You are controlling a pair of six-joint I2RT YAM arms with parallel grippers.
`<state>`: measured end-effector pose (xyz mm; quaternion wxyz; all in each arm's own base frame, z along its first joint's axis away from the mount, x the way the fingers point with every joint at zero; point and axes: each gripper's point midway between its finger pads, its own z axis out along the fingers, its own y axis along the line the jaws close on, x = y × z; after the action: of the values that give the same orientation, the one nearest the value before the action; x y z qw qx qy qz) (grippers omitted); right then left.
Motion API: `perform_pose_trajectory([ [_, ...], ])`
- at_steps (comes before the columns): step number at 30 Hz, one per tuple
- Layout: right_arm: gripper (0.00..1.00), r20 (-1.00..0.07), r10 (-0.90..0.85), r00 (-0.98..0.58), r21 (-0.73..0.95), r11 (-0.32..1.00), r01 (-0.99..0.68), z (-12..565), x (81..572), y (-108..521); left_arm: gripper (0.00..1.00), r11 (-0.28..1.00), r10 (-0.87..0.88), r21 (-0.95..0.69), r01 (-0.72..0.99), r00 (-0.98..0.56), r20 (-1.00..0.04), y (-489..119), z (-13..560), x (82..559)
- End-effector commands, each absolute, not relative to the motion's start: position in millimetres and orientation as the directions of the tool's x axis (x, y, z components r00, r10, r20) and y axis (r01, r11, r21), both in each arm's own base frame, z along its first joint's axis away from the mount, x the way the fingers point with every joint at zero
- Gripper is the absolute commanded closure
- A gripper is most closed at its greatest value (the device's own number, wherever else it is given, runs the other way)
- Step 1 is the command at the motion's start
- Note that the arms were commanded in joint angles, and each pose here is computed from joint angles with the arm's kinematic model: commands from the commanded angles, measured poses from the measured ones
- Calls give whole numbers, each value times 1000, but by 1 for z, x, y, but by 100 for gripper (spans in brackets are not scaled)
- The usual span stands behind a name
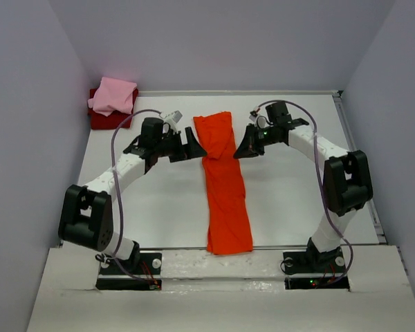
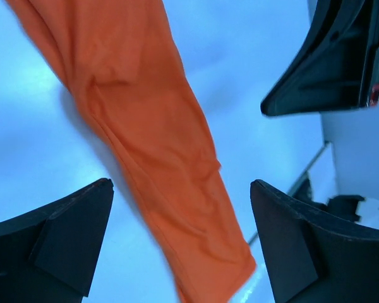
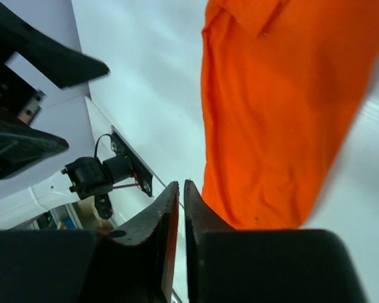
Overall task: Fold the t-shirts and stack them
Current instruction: Rotate the tshirt 90 degrees, then grab the bottom of the folded rectangular tshirt with both arms
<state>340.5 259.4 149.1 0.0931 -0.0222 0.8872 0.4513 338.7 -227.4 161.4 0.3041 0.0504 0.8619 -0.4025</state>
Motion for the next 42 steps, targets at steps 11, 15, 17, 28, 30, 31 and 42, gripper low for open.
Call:
perform_pose_trajectory([
  [11, 46, -76, 101, -992, 868, 496, -16, 157, 232, 194, 1, 360, -304, -914, 185, -903, -303, -251, 192, 228],
  [15, 41, -25, 99, -995, 881, 472, 25, 142, 200, 192, 2, 419, -275, -906, 56, -944, -185, -253, 156, 193],
  [17, 37, 2, 99, -995, 869, 492, 51, 127, 183, 188, 3, 449, -235, -894, 5, -964, -124, -259, 135, 167],
  [28, 30, 122, 121, -985, 842, 513, 168, 82, 99, 175, 7, 496, -242, -852, -166, -969, 49, -244, 77, 95],
  [30, 30, 155, 128, -980, 845, 496, 198, 75, 87, 175, 8, 505, -257, -842, -187, -965, 60, -237, 68, 87],
  [31, 30, 180, 133, -975, 836, 501, 223, 65, 78, 173, 8, 508, -264, -839, -194, -962, 63, -236, 66, 85],
  [42, 32, 178, 201, -963, 818, 514, 258, 47, 72, 170, 9, 577, -236, -792, -198, -969, 71, -253, 51, 66],
])
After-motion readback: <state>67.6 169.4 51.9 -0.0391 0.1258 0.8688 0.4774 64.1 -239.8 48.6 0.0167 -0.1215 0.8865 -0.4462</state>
